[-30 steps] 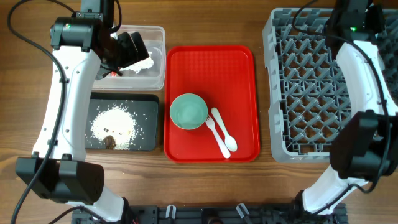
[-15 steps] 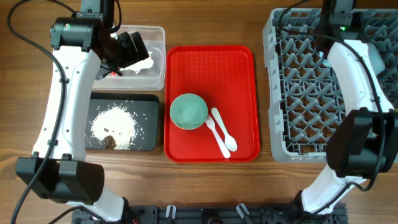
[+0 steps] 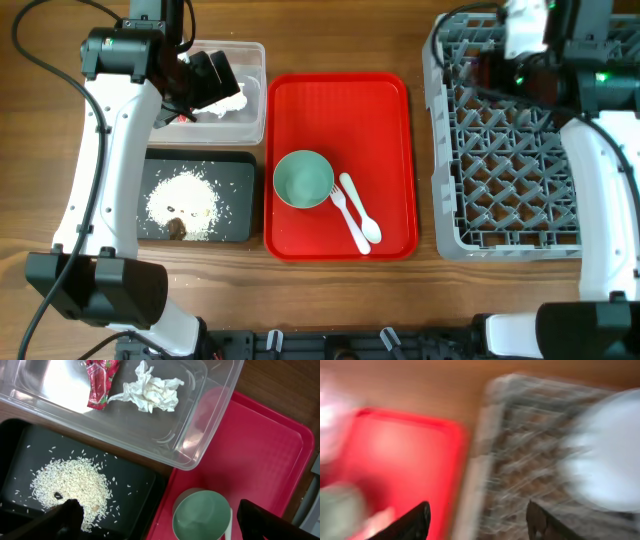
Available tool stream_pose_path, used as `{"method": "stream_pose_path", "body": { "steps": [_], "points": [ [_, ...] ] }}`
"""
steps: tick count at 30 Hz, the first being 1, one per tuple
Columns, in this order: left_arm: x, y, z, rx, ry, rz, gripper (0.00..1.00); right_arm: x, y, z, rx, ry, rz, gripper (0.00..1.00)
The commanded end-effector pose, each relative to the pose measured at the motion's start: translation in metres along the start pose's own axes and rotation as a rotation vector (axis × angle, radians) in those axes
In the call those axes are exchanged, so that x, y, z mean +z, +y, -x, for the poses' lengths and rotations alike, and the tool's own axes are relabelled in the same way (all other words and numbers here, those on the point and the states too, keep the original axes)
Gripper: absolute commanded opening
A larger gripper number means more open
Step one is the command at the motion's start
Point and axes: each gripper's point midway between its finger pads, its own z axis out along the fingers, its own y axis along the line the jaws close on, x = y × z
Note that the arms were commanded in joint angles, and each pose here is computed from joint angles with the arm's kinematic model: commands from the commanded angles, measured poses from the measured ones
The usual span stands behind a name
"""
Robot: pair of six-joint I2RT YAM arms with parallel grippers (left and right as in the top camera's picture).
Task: Sort waste into correct bins and load items into the dishwasher rack
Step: 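Carry the large blue plate into the dish rack, stand it upright, release, then reach the right gripper to the green bowl and grasp its rim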
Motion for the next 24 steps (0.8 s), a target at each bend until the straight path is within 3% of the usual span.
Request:
{"method": "stream_pose_path", "body": {
  "steps": [1, 5, 11, 17, 21, 24],
  "points": [
    [-0.002, 0.001, 0.001, -0.018, -0.008, 0.002, 1.00, 0.025, 0.092, -0.030, 0.027, 0.168, 0.331, 0.62],
    [-0.002, 0.001, 0.001, -0.018, -0.008, 0.003, 1.00, 0.053, 0.139, -0.056, -0.076, 0.300, 0.347, 0.63],
    [-0.002, 0.001, 0.001, -0.017, -0.008, 0.003, 1.00, 0.113, 0.191, -0.094, -0.043, 0.472, 0.328, 0.64],
    [-0.002, 0.002, 0.002, -0.017, -0.010, 0.008, 1.00, 0.159, 0.199, -0.134, -0.019, 0.602, 0.221, 0.60],
    [-0.002, 0.004, 0.002, -0.017, -0.014, 0.021, 1.00, 0.179, 0.197, -0.147, 0.009, 0.627, 0.128, 0.54],
    [-0.002, 0.004, 0.002, -0.018, -0.014, 0.021, 1.00, 0.188, 0.191, -0.147, 0.033, 0.608, 0.063, 0.44]
  ]
}}
